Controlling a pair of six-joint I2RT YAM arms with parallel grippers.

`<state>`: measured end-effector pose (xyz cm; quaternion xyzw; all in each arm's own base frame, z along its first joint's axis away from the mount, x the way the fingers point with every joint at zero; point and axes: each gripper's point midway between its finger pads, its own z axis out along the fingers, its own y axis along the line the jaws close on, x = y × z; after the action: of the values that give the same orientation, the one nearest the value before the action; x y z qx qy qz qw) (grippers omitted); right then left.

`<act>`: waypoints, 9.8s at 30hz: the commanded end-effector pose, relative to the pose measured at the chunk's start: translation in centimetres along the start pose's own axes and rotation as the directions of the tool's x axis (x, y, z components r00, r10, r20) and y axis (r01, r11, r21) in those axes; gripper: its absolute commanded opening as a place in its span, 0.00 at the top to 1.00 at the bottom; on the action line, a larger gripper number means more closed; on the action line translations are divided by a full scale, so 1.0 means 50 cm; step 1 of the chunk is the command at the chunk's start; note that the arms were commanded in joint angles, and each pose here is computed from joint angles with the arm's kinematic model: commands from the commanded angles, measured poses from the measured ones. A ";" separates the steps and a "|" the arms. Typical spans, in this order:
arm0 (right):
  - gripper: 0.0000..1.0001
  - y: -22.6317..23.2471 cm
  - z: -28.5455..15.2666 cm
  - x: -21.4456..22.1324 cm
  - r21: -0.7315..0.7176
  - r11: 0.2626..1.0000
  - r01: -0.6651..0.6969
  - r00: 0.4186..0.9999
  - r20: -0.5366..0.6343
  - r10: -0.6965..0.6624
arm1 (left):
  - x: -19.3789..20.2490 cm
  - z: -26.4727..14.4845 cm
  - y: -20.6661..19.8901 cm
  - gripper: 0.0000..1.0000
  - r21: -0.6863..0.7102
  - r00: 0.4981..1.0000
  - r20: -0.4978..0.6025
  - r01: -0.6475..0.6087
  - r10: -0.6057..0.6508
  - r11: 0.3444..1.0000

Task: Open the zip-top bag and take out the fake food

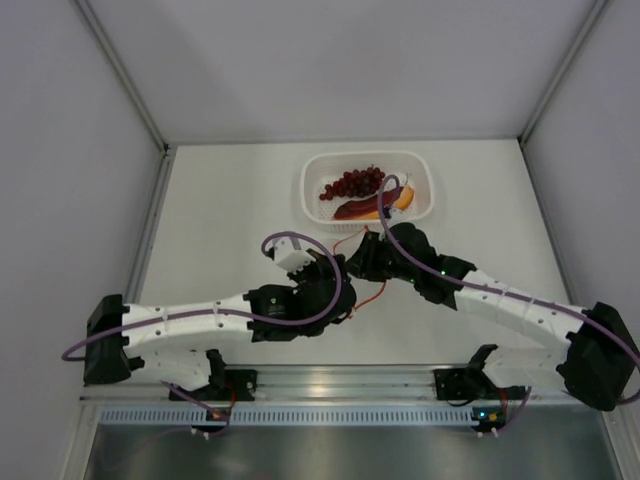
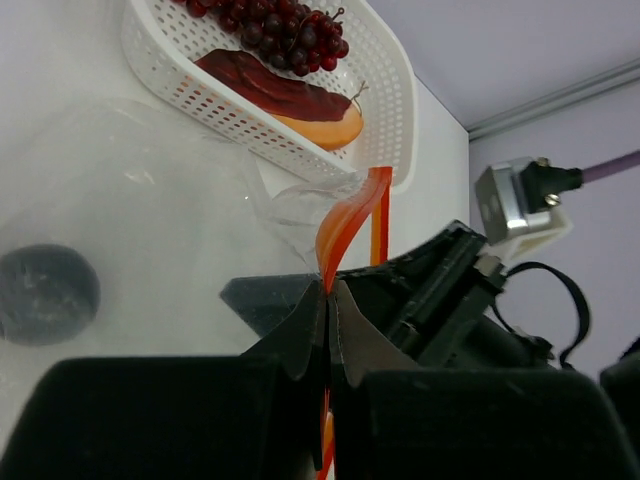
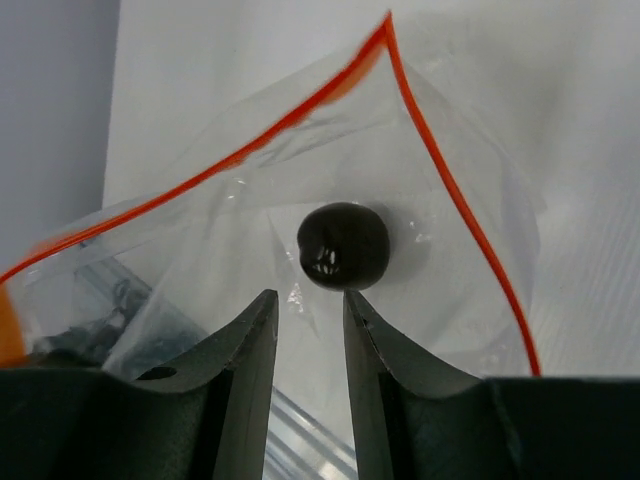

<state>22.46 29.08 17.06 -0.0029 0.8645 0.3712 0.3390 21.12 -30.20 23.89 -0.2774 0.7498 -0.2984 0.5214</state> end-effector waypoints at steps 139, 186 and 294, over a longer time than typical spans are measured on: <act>0.60 -0.206 0.052 0.034 0.409 0.856 0.316 0.948 -0.090 -0.307 | -0.002 -0.013 0.121 1.00 -0.023 1.000 -0.011 -0.023 0.023 0.999; 0.65 0.064 -0.203 -0.253 0.231 0.902 0.365 0.862 0.283 -0.421 | -0.235 0.011 0.180 1.00 -0.240 0.856 0.091 -0.477 0.509 0.845; 0.01 -0.255 -0.489 -0.243 0.661 0.738 0.132 0.788 0.381 -0.483 | -0.492 -0.043 0.282 0.02 -0.125 0.812 0.068 -0.570 0.580 0.812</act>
<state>19.64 0.66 27.29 0.0459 0.8058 -0.0131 0.5903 23.84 -1.08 28.20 -0.1033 0.7954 -0.0275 0.5966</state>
